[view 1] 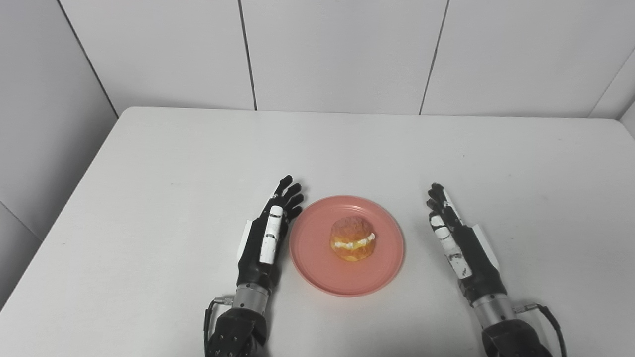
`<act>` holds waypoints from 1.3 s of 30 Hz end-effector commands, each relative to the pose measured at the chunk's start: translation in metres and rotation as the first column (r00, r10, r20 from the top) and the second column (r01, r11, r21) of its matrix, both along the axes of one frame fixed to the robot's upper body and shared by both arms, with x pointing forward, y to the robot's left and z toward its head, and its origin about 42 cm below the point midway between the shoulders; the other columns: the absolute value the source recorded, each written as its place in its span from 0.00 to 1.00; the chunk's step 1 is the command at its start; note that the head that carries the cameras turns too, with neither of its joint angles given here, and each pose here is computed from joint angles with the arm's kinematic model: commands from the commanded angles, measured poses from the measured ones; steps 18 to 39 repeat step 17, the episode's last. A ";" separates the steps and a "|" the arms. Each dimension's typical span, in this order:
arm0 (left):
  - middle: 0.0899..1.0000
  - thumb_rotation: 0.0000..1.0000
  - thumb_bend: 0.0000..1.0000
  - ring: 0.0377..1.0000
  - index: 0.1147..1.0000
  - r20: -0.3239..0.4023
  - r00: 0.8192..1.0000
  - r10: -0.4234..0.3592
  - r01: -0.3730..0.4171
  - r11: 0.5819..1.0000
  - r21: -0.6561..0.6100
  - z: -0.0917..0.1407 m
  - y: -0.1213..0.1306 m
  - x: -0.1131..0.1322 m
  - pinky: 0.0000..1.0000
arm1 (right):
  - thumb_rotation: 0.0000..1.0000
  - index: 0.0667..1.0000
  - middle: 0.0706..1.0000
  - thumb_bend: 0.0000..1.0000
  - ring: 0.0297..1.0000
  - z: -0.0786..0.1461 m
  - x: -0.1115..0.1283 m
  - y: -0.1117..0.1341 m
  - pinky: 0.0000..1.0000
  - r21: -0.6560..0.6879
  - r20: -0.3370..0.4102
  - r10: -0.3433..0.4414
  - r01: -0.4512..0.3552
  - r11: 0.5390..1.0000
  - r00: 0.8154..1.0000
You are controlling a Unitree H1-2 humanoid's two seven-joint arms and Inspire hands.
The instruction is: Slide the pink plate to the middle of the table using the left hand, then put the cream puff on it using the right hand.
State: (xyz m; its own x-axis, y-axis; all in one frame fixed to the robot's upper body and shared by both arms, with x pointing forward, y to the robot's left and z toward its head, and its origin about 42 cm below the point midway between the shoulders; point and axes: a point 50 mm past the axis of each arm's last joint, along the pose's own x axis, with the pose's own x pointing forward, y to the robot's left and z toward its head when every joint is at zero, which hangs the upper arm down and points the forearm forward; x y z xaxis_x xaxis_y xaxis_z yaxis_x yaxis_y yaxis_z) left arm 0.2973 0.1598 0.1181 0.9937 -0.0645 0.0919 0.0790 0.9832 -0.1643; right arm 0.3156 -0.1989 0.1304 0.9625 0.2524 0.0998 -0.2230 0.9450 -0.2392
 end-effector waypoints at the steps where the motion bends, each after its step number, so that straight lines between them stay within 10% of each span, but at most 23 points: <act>1: 0.89 1.00 0.40 0.89 0.88 -0.070 0.997 0.015 -0.014 1.000 0.015 -0.021 0.011 -0.012 0.89 | 1.00 0.98 0.97 0.50 0.97 -0.004 -0.001 0.008 0.95 -0.010 -0.002 0.029 -0.029 1.000 1.000; 39: 0.89 1.00 0.42 0.88 0.87 -0.073 0.997 -0.019 0.024 0.998 0.064 -0.023 0.009 -0.008 0.88 | 1.00 0.99 0.98 0.46 0.97 -0.009 -0.005 0.015 0.96 0.029 -0.016 0.047 -0.046 0.999 0.999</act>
